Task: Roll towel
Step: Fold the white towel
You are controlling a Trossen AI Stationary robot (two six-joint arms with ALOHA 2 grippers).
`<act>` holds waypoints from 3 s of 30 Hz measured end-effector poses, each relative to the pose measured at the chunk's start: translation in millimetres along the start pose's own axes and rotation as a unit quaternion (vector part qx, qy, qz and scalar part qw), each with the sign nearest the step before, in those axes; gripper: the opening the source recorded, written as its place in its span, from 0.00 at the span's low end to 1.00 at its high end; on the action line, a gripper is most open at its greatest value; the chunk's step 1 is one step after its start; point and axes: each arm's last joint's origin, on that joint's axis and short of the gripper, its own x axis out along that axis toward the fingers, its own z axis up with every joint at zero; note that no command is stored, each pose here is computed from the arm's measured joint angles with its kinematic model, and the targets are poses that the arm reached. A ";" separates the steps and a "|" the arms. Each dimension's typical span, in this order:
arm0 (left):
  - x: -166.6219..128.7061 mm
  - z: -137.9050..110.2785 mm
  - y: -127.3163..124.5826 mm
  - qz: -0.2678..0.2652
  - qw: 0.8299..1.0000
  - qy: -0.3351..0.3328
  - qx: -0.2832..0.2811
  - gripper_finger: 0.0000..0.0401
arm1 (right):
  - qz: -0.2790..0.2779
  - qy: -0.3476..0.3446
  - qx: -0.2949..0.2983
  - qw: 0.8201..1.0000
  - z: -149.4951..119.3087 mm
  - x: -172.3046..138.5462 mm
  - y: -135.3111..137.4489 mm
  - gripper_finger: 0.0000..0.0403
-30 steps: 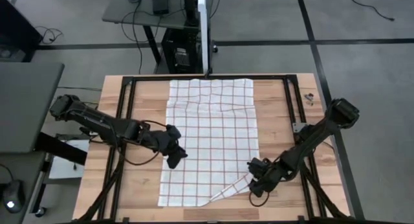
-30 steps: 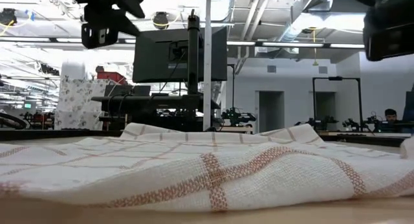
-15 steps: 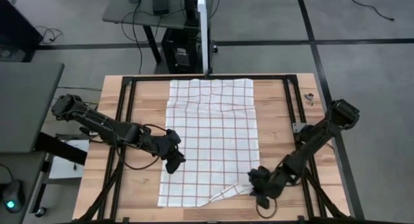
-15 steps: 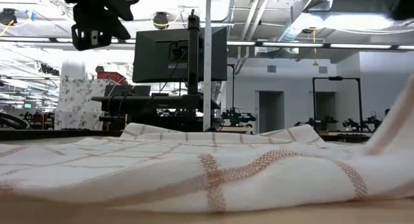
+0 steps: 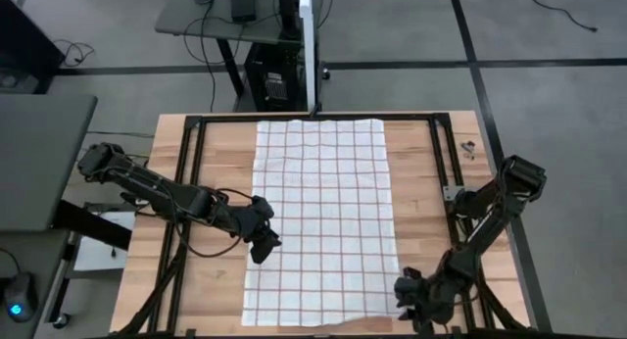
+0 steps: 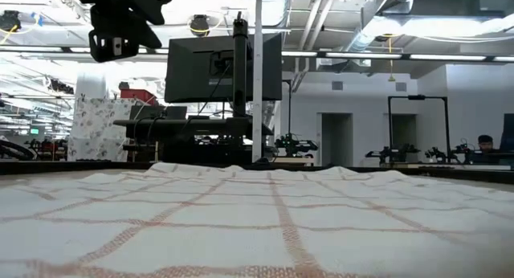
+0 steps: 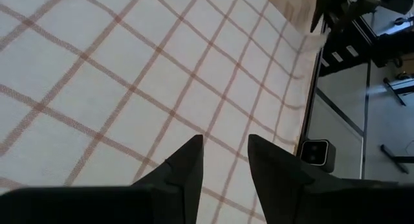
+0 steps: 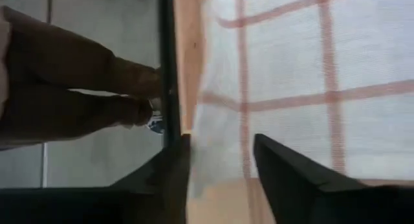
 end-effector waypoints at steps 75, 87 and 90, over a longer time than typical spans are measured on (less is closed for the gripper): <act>108.2 -200.2 -126.2 0.152 0.923 0.229 0.269 0.39 | -0.107 -0.035 -0.118 0.987 9.2 58.8 41.4 0.57; 108.5 -200.5 -125.9 0.149 0.919 0.231 0.282 0.39 | -0.146 -0.004 -0.106 0.984 -4.2 70.2 31.7 0.56; 108.8 -200.2 -125.8 0.146 0.914 0.230 0.300 0.39 | -0.167 0.009 -0.117 0.979 -6.0 68.9 27.3 0.53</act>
